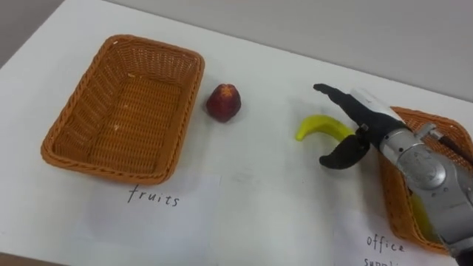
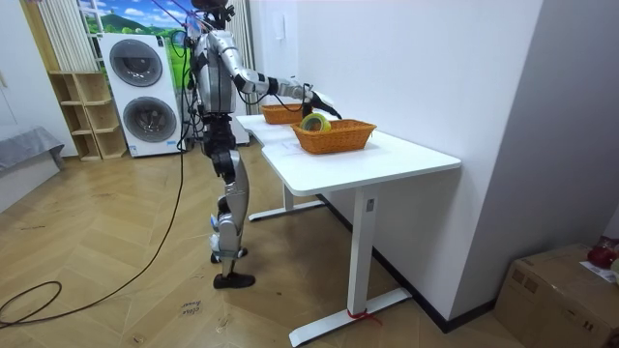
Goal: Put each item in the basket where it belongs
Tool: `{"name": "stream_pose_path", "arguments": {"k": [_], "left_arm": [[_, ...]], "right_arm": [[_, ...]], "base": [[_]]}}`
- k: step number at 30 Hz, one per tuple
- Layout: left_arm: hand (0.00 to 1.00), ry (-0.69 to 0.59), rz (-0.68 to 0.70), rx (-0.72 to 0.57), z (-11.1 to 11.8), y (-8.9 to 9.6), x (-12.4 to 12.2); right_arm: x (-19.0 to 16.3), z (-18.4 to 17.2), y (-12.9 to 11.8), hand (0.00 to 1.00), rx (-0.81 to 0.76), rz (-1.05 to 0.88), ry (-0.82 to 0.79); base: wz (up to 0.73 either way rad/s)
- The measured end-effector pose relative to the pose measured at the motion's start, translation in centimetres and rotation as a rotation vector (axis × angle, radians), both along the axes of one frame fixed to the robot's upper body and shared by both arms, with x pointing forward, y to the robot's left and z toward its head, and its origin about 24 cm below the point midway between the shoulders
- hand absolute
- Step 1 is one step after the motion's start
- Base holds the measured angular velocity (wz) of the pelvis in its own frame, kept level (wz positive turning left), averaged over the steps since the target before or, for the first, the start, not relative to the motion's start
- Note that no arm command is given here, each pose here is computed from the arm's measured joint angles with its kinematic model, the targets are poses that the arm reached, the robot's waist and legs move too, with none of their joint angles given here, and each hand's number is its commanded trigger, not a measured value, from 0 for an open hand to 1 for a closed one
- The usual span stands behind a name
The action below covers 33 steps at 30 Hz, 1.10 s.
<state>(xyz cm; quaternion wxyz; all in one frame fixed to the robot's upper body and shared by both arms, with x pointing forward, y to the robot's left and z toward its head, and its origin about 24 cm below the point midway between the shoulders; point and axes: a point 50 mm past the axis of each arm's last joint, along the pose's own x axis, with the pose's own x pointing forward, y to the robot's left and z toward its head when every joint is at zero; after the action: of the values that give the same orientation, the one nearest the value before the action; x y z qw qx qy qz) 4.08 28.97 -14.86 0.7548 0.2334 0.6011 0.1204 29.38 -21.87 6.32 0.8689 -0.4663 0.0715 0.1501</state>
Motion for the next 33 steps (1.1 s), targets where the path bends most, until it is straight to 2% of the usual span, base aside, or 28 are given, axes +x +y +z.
{"name": "stream_pose_path", "arguments": {"k": [8,12,33], "left_arm": [[0.0,-0.002,-0.002,0.0,0.0,0.0,0.1],[0.0,-0.004,-0.006,0.0,0.0,0.0,0.2],[0.0,-0.001,-0.005,0.007,0.0,-0.1,0.2]], "right_arm": [[-0.1,-0.5,0.0,0.0,-0.018,0.0,0.019],[-0.3,-2.0,0.0,0.0,-0.042,0.008,0.084],[-0.3,-2.2,-0.3,0.0,-0.105,0.001,0.085]], "base": [[0.0],[0.0],[0.0]]}}
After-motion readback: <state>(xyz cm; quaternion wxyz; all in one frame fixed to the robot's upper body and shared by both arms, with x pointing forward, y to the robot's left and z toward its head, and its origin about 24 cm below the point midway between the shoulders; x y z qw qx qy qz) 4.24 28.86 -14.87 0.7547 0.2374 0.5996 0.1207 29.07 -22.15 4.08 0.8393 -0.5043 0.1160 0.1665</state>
